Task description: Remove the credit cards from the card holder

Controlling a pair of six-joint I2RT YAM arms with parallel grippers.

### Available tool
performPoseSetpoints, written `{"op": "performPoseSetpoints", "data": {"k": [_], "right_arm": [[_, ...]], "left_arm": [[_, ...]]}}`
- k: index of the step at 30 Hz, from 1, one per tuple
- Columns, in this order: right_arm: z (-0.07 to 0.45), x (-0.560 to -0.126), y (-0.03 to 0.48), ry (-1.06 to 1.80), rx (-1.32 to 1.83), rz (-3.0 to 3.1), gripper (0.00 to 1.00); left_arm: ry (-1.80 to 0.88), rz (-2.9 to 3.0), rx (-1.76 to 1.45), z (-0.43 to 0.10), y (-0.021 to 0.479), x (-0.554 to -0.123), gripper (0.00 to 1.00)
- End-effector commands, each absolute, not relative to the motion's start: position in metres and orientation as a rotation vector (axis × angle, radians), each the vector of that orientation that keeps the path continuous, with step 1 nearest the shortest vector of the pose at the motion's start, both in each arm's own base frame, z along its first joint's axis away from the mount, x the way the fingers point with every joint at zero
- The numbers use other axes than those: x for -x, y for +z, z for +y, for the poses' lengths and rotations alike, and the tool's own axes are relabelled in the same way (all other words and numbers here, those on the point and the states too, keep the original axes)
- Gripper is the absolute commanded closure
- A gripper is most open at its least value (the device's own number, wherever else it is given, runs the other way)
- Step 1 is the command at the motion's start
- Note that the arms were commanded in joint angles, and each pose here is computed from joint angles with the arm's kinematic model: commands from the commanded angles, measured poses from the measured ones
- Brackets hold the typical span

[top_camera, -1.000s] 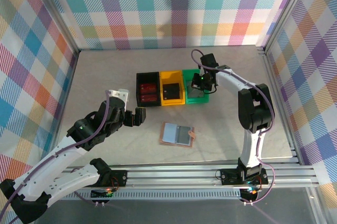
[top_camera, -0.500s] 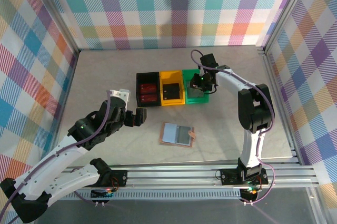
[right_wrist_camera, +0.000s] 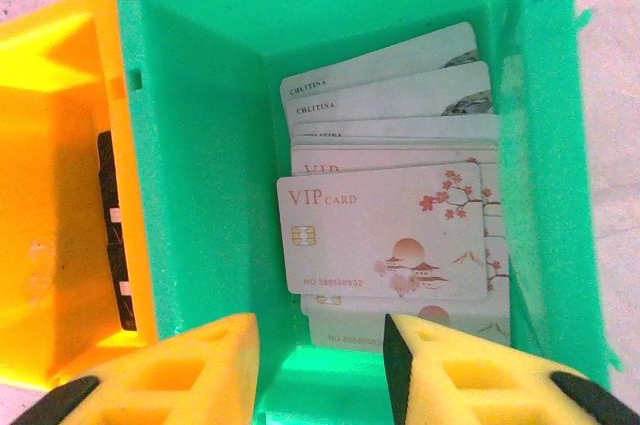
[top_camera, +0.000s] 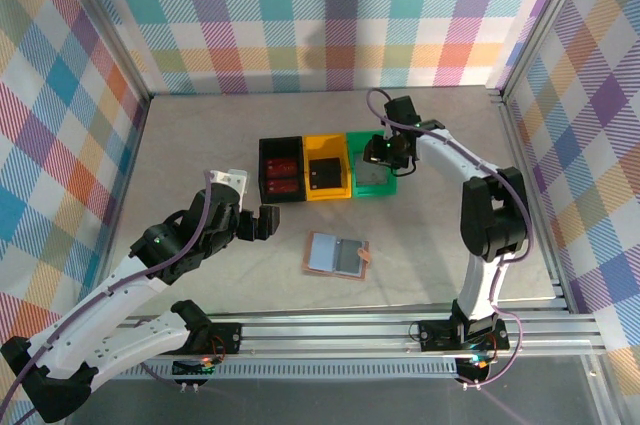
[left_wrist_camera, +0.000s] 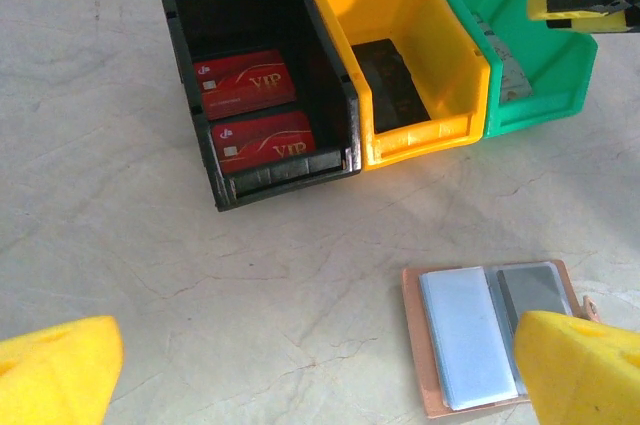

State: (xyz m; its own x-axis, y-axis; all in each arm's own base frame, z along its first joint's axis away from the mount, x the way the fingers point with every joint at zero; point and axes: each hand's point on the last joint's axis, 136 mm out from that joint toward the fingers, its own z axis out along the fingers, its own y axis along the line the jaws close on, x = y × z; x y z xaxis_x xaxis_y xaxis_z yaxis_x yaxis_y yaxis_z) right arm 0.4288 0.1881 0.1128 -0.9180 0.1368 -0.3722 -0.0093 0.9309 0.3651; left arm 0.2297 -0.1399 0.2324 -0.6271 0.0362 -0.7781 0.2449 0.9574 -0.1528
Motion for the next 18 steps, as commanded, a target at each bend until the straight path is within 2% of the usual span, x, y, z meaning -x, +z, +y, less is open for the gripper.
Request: {"op": "performPoseSetpoints", "data": {"k": [1, 8, 15, 18], "right_arm": [[0.183, -0.424, 0.143, 0.508, -0.073, 2.648, 0.62], [0.204, -0.374, 0.154, 0.664, 0.014, 2.635, 0.62], [0.23, -0.285, 0.136, 0.825, 0.12, 2.669, 0.64], [0.234, -0.249, 0.124, 0.829, 0.13, 2.701, 0.7]], "left_arm": [[-0.309, 2.223, -0.194, -0.139, 0.236, -0.231, 0.0], [-0.311, 2.233, -0.199, -0.14, 0.235, -0.231, 0.0], [-0.379, 2.334, -0.218, -0.156, 0.22, -0.226, 0.0], [-0.376, 2.436, -0.189, -0.16, 0.209, -0.223, 0.0]]}}
